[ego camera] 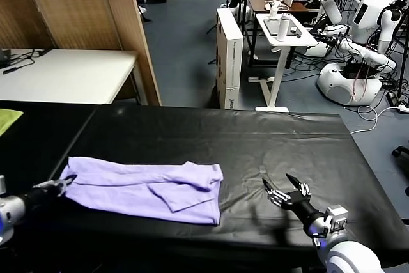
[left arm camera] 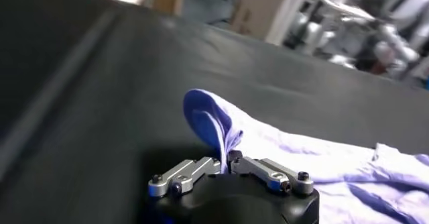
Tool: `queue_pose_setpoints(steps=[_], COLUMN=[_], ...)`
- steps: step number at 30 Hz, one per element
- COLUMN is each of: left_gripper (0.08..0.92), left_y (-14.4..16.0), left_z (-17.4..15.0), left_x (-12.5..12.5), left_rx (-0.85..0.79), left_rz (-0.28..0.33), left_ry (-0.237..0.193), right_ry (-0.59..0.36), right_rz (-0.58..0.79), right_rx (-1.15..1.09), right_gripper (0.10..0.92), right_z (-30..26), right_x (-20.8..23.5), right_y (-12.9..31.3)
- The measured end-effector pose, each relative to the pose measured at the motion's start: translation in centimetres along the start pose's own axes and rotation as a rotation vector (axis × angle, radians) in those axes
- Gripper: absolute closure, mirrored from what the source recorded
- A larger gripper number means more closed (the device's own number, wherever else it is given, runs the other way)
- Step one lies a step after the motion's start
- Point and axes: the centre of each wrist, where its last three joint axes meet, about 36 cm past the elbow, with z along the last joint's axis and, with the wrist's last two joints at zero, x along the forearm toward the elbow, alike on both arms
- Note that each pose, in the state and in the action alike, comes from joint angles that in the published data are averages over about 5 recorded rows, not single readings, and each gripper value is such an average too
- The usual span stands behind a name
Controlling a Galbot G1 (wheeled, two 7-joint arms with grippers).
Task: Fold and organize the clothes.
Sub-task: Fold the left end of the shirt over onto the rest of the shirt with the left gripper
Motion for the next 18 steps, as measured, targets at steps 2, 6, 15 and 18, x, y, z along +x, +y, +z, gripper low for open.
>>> queue_pose_setpoints(steps=[2,6,15,18], left_gripper=[0.814,0.814,0.814,0.814], left_y=[-1.0,-4.0,-11.5,-13.2], left_z=[0.0,0.6,3.6,4.9], left_x=[0.2,0.1,-1.6,-2.7], left_rx=[-0.007,-0.017,0.041,0.054], left_rz=[0.003,0.040,0.216,0.259], left_ry=[-0.016,-0.047,-0.048,-0.026], right_ry=[-0.001,-0.003,0.004,0.007], right_rz=[0.003,0.013,0.062,0.078], right_rx=[0.001,0.000,0.008,0.011], right_gripper=[0.115,0.115,0.115,0.115], right_z=[0.0,0.1,0.5,0.8], right_x=[0.2,0.6,1.9,2.3], right_y=[0.1,0.1,-0.3,-0.5])
